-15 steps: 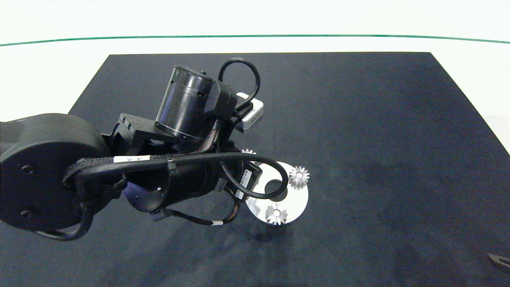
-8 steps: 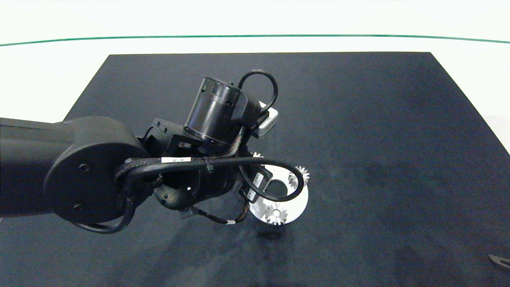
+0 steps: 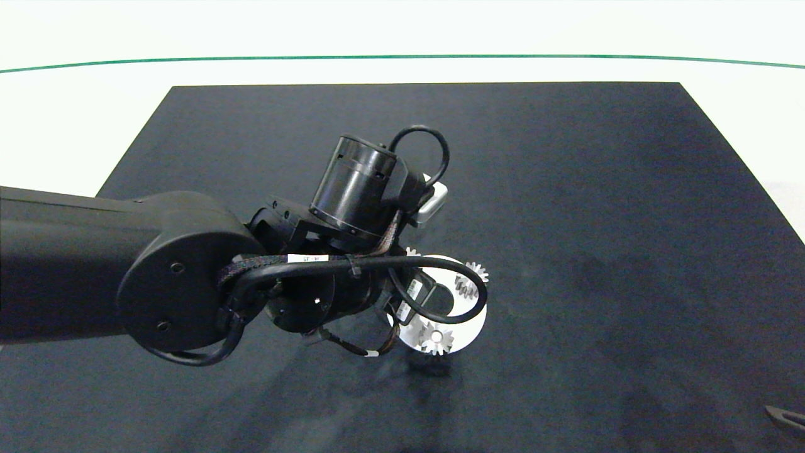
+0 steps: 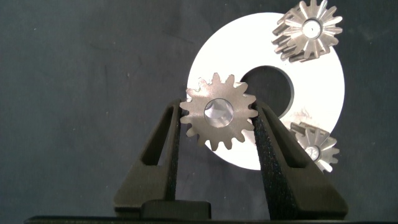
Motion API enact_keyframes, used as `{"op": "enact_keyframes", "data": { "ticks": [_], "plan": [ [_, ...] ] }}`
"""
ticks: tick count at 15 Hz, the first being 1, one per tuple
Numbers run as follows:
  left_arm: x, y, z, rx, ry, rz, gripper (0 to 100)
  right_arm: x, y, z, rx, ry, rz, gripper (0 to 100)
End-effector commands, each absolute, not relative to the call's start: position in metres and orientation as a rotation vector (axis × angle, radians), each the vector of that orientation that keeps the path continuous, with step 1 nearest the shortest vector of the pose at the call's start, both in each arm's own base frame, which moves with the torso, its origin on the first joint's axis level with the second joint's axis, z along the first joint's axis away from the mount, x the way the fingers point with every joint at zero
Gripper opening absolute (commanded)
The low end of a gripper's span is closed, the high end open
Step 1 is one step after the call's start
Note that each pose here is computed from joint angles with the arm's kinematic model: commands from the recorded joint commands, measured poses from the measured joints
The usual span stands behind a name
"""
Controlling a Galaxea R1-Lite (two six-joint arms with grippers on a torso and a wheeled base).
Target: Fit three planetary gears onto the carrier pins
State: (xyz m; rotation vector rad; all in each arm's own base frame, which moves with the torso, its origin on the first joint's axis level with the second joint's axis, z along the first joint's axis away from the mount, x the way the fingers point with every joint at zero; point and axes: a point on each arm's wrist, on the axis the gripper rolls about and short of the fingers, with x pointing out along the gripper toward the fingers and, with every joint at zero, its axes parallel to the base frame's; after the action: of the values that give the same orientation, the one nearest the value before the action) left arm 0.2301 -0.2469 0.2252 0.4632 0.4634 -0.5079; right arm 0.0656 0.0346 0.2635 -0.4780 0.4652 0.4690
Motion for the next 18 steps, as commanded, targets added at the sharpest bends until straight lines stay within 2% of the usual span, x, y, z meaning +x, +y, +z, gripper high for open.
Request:
{"op": "enact_keyframes", "data": {
  "ticks": [1,18],
  "plan": [
    [0.234,-0.249,0.220,0.473,0.478,-0.501,0,0.066,0.035,0.263,-0.482,0.470,0.470,100],
    [0.246,-0.249,0.213,0.478,0.493,-0.479,0,0.065,0.035,0.263,-0.483,0.467,0.475,100]
  ]
}}
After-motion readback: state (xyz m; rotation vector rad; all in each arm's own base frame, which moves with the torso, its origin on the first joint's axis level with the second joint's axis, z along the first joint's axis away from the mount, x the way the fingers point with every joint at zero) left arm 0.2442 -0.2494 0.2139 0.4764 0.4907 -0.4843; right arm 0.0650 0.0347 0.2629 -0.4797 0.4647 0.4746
